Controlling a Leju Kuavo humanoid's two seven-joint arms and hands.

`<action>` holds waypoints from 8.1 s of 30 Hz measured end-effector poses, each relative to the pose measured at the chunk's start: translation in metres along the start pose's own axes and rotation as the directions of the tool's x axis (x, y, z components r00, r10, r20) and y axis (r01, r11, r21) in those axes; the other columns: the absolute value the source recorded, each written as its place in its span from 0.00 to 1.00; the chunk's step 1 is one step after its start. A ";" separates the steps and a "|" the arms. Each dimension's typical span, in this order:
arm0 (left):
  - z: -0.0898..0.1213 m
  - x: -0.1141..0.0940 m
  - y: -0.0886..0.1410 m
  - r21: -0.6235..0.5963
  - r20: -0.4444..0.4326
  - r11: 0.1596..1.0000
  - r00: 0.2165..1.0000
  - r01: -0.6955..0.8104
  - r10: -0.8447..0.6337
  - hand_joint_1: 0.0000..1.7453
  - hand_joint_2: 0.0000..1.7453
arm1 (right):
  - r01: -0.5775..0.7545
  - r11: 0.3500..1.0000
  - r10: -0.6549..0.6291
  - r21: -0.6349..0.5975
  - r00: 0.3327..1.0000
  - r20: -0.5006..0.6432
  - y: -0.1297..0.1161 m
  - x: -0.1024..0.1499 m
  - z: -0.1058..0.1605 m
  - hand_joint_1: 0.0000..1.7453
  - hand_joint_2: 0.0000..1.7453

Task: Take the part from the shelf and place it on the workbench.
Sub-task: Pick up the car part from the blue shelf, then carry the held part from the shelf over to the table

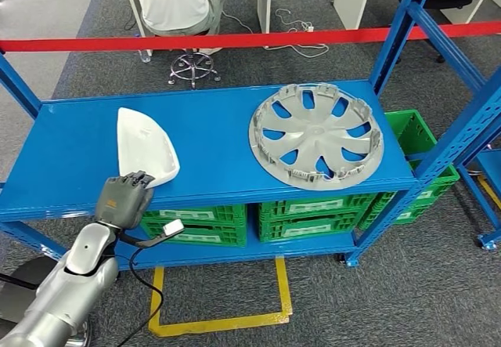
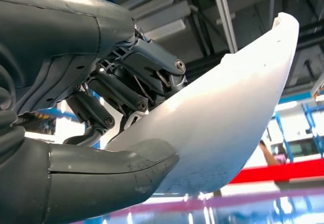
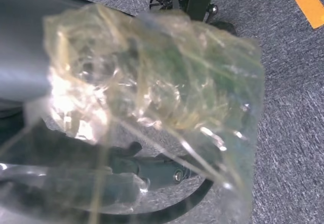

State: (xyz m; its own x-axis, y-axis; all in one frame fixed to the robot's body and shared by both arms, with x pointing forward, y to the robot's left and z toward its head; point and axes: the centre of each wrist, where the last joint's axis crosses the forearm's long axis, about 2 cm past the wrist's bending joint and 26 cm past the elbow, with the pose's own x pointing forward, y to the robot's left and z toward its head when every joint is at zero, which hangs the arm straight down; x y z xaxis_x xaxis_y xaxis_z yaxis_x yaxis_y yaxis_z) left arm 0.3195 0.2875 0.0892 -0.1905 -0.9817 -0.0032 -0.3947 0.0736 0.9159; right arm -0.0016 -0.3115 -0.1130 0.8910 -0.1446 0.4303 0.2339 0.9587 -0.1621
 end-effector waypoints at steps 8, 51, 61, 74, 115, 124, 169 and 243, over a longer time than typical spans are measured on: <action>-0.026 0.013 0.061 0.303 0.189 0.946 0.965 0.118 -0.181 1.00 1.00 | 0.014 1.000 -0.014 0.007 1.000 0.011 0.000 0.001 0.000 0.00 0.00; -0.039 0.022 0.155 0.642 0.280 0.762 0.900 0.082 -0.333 1.00 1.00 | 0.013 0.999 -0.014 0.033 1.000 0.026 0.016 0.016 -0.005 0.00 0.00; -0.020 0.002 0.142 0.580 0.190 0.803 0.936 0.136 -0.296 1.00 1.00 | 0.035 0.999 -0.035 0.010 0.999 0.008 0.023 0.017 -0.005 0.00 0.00; 0.007 -0.017 0.129 0.503 0.151 0.843 0.941 0.191 -0.304 1.00 1.00 | 0.053 0.998 -0.053 -0.015 0.998 -0.015 0.037 0.018 -0.002 0.00 0.00; 0.066 -0.058 0.132 0.390 0.040 0.869 0.937 0.305 -0.347 1.00 1.00 | 0.116 0.992 -0.114 0.041 0.993 -0.031 0.058 0.014 0.005 0.00 0.00; 0.099 -0.067 0.156 0.385 0.001 0.852 0.923 0.354 -0.384 1.00 1.00 | 0.113 0.993 -0.110 0.045 0.993 -0.052 0.057 0.007 0.008 0.00 0.00; 0.149 -0.074 0.162 0.274 -0.107 0.902 0.942 0.335 -0.318 1.00 1.00 | 0.136 0.991 -0.134 0.019 0.988 -0.076 0.055 -0.002 0.012 0.00 0.00; 0.148 -0.076 0.130 0.232 -0.219 0.966 0.973 0.118 -0.066 1.00 1.00 | 0.137 0.990 -0.140 -0.037 0.986 -0.090 0.070 -0.011 0.021 0.00 0.00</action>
State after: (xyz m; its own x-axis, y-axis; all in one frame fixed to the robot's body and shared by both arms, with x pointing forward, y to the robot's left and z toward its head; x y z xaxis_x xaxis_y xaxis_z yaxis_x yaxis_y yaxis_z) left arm 0.1491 0.3977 0.1494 0.0380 -0.9990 0.0242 -0.6121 -0.0041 0.7908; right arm -0.0029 -0.2375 -0.1102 0.8810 -0.2985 0.3672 0.3679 0.9200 -0.1348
